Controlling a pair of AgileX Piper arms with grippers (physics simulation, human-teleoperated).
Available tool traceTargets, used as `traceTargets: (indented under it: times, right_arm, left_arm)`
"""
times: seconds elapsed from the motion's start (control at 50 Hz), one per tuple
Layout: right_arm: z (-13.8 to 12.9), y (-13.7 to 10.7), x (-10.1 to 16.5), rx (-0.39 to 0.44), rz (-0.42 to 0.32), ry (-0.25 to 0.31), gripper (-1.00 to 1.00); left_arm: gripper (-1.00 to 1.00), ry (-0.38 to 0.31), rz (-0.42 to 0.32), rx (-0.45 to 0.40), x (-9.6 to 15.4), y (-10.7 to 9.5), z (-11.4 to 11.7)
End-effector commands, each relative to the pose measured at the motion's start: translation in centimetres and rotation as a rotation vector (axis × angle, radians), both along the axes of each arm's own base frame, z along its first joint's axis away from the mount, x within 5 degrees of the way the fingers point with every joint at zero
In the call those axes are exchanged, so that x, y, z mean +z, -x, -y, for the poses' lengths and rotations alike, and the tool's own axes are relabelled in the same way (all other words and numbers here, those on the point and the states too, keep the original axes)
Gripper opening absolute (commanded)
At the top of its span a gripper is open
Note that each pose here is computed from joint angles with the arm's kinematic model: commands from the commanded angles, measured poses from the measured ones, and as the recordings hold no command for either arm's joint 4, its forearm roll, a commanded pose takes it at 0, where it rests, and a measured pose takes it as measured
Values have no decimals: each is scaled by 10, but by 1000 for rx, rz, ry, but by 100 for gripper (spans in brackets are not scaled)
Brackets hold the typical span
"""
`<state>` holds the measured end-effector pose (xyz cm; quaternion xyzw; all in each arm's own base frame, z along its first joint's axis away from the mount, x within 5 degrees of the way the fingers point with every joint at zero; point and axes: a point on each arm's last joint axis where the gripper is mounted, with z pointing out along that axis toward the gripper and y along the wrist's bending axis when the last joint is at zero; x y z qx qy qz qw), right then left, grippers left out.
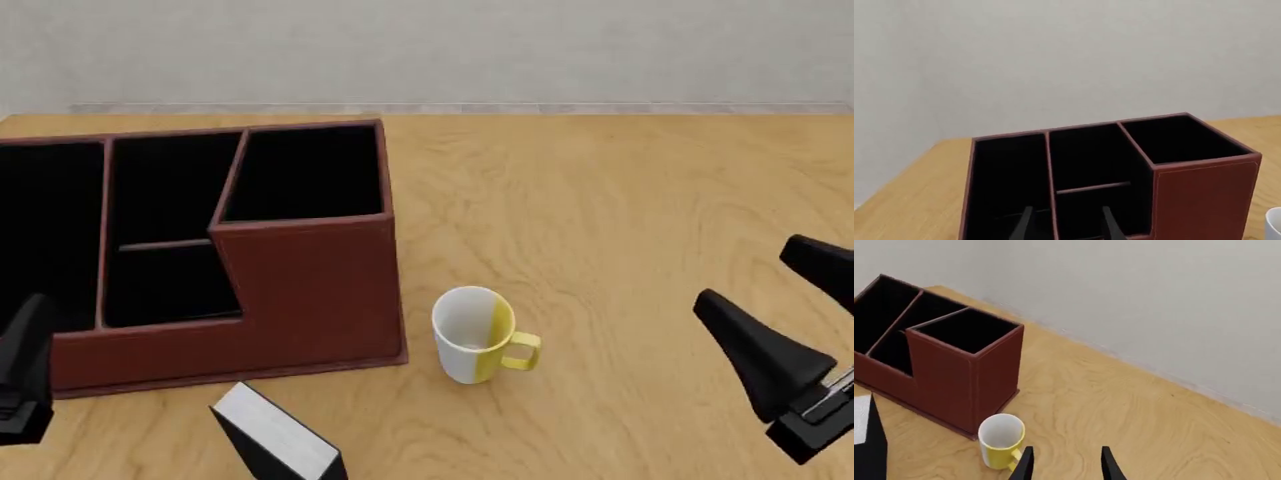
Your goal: Pick up the book and place it in the right compartment of the caddy.
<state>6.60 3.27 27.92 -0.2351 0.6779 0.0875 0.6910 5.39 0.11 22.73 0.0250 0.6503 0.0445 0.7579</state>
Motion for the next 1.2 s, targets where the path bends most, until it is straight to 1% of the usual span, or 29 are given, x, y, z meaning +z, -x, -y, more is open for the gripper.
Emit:
traceTargets:
  times: [0.02, 0.06, 0.08, 0.1, 0.12, 0.14, 0.2, 0.22, 0.26, 0.46, 0.48, 0.56, 0.58, 0.64, 0.66, 0.7, 0.72, 0.74, 0.78, 0.8, 0.86, 1.0, 1.2]
  right_arm:
    - [-32, -17, 15, 206, -41, 89, 100]
    - [-38, -20, 17, 232, -54, 89, 100]
    - [-58, -29, 23, 304, -83, 111, 100]
    - [-58, -29, 23, 304, -83, 111, 100]
    - [-64, -32, 22, 323, -91, 125, 100]
    - [-67, -33, 23, 332, -98, 118, 100]
    - [-81, -37, 24, 381, -103, 149, 100]
    - [-83, -37, 25, 386, -107, 148, 100]
    - [-95, -39, 26, 426, -119, 160, 100]
    - [-132, -44, 26, 525, -167, 197, 100]
    - [-132, -44, 26, 525, -167, 197, 100]
    - [-146, -44, 25, 561, -180, 212, 100]
    - [-153, -44, 25, 576, -191, 207, 100]
    - [-162, -44, 22, 596, -198, 223, 100]
    - [-169, -43, 21, 615, -213, 220, 100]
    - [-172, -43, 19, 620, -213, 226, 100]
    - [-180, -42, 17, 639, -225, 231, 100]
    - [-185, -40, 17, 651, -237, 223, 100]
    - [-190, -39, 13, 663, -234, 239, 100]
    - [-196, -37, 12, 676, -247, 232, 100]
    - [-201, -37, 9, 686, -246, 242, 100]
    - [-222, -29, 4, 738, -271, 255, 100]
    - [-239, -20, -2, 773, -325, 247, 100]
  left_arm:
    - [100, -18, 18, 16, 3, 1, -1]
    - [100, -13, 20, 18, 4, 1, -1]
    - [100, -12, 26, 25, 4, 1, -1]
    - [100, -12, 26, 25, 4, 1, -1]
    - [100, -12, 27, 25, 4, 1, -1]
    - [100, -10, 27, 26, 4, 1, -1]
    - [100, -8, 31, 29, 5, 1, -1]
    - [100, -8, 32, 30, 6, 1, -1]
    - [100, -4, 35, 33, 6, 1, -2]
    - [100, -5, 38, 39, 3, 1, -2]
    - [100, -5, 38, 39, 3, 1, -2]
    - [100, -6, 41, 36, 3, 1, -2]
    - [100, -5, 43, 35, 4, 1, -2]
    - [100, -6, 46, 34, 6, 1, -2]
    - [100, -7, 48, 34, 7, 1, -2]
    - [100, -7, 50, 34, 7, 1, -2]
    - [100, -9, 52, 35, 8, 2, -2]
    - [100, -9, 52, 36, 8, 2, -2]
    - [100, -9, 52, 39, 8, 2, -2]
    - [100, -9, 53, 39, 8, 2, -2]
    - [100, -10, 54, 39, 7, 2, -2]
    - [100, -12, 54, 40, 5, 1, -2]
    - [100, -14, 58, 45, 6, 1, -2]
